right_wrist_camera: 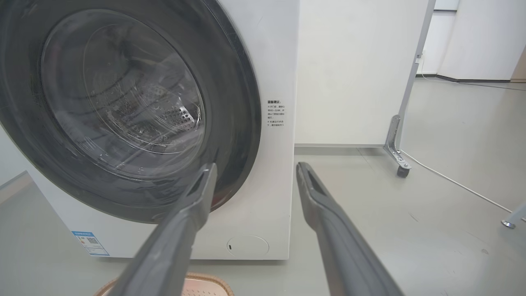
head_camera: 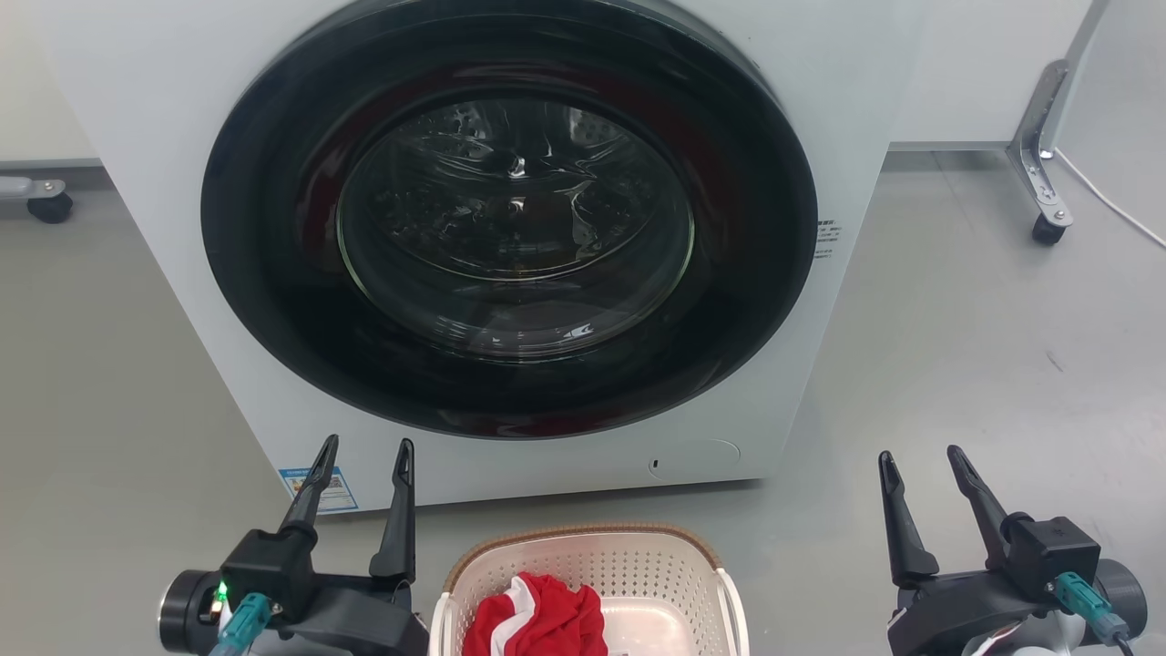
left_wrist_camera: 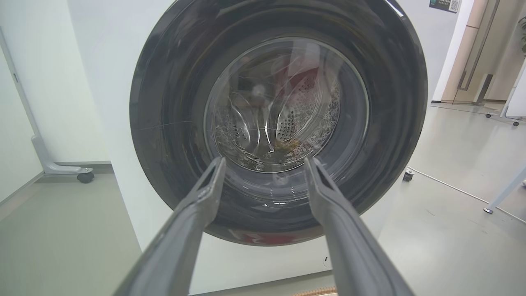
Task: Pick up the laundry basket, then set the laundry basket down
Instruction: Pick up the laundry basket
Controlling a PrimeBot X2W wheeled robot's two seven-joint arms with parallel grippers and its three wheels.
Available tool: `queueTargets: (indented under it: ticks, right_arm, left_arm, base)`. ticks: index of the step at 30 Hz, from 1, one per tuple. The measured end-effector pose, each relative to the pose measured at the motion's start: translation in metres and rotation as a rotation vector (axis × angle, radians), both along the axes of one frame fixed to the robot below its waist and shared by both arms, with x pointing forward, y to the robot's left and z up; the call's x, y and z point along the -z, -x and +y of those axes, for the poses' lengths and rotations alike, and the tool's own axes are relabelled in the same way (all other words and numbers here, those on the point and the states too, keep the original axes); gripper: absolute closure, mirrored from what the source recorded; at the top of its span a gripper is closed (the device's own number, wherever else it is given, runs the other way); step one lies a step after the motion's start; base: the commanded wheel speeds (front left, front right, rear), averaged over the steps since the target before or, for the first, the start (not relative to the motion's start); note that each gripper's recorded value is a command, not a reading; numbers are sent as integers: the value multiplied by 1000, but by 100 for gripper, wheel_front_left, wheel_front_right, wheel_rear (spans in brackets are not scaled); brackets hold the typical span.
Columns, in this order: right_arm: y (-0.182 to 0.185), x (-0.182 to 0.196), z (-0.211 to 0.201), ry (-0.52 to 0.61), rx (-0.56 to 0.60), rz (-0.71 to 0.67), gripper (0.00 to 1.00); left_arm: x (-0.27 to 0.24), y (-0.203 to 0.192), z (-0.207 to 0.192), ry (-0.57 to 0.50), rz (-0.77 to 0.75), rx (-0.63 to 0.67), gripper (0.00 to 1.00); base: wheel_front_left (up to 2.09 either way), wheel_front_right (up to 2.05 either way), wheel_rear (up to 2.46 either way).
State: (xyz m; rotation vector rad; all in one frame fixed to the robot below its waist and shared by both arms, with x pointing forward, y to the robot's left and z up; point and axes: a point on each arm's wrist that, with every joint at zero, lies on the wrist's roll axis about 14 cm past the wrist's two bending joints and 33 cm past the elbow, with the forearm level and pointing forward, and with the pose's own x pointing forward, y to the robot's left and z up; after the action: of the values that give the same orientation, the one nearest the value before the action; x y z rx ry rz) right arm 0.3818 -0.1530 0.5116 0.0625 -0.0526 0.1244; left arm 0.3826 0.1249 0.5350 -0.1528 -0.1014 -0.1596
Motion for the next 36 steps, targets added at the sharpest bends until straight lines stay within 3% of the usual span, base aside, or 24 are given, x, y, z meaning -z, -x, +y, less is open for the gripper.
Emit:
queueTargets:
  ticks: [36]
  right_arm:
    - [-4, 5, 3, -7, -13, 16, 0]
  left_arm:
    - [16, 0, 7, 25, 61, -37, 0]
  base:
    - [0, 0, 0]
